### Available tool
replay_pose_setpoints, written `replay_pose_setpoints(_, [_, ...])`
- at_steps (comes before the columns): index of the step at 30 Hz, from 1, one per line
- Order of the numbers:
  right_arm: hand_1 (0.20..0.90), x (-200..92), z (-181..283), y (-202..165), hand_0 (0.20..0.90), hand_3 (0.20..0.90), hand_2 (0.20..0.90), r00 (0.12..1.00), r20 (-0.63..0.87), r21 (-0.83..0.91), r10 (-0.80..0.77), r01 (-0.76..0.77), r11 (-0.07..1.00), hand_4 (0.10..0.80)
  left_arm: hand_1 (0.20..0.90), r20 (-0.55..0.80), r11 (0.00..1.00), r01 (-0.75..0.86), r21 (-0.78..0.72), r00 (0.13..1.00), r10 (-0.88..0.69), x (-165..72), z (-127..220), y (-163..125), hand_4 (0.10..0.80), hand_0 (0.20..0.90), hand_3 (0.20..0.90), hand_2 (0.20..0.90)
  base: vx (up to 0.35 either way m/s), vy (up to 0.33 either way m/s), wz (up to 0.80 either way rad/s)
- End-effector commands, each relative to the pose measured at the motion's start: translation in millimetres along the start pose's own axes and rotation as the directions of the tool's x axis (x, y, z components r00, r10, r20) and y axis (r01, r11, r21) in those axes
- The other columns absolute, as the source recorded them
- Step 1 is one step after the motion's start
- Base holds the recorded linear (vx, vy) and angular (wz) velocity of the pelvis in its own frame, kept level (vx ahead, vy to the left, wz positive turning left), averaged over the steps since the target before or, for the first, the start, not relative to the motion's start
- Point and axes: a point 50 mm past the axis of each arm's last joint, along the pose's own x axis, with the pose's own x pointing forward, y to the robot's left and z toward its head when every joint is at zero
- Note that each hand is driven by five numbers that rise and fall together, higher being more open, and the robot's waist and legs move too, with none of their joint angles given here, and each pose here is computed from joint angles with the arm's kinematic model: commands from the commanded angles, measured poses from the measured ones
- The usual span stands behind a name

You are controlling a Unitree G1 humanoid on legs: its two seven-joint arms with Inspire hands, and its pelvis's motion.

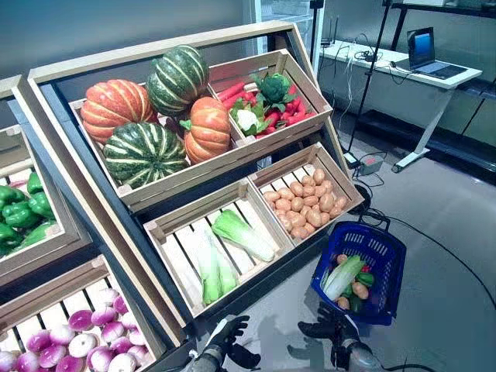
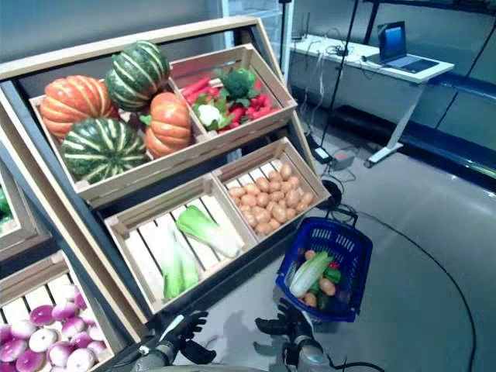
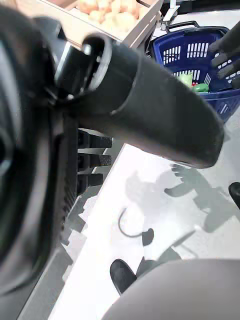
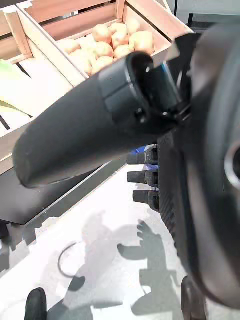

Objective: Put vegetables into the basket

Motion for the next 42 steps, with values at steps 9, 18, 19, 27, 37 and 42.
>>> replay_pose_setpoints(9, [0.900,14,57,29,0.900,0.900,0.900,0.972,0.212,0.052,0.102,-0.115,0.992,0.800,0.900,0.275,0.986,-0.068,0.155,0.961,0.023,16,67,28,0.800,0.900,0.900,0.900,0.025,0.003,0.00])
replay_pose_setpoints(18, [0.900,13,53,31,0.900,0.900,0.900,0.977,0.194,0.062,0.093,-0.106,0.992,0.800,0.900,0.379,0.973,-0.110,0.201,0.925,0.027,13,80,29,0.800,0.900,0.900,0.900,0.008,-0.001,-0.01])
replay_pose_setpoints(19, [0.900,13,53,31,0.900,0.900,0.900,0.977,0.193,0.063,0.092,-0.106,0.992,0.800,0.900,0.396,0.970,-0.124,0.211,0.918,0.031,12,82,29,0.800,0.900,0.900,0.900,0.000,0.000,0.00])
replay_pose_setpoints(27, [0.900,12,53,23,0.900,0.900,0.900,0.979,0.185,0.056,0.087,-0.099,0.994,0.800,0.900,0.688,0.775,-0.480,0.412,0.722,0.081,-7,130,66,0.800,0.900,0.900,0.900,0.004,0.005,0.00])
replay_pose_setpoints(37, [0.900,5,43,-8,0.900,0.900,0.900,0.986,0.157,0.063,0.057,-0.068,0.996,0.800,0.900,0.794,0.068,-0.825,0.561,0.559,0.239,-54,165,201,0.800,0.900,0.900,0.900,0.063,0.065,-0.01])
replay_pose_setpoints(42, [0.900,6,77,-19,0.900,0.900,0.900,0.966,0.251,0.039,0.057,-0.069,0.997,0.800,0.900,0.853,-0.144,-0.861,0.488,0.436,0.287,-80,207,244,0.800,0.900,0.900,0.900,-0.154,0.118,-0.06])
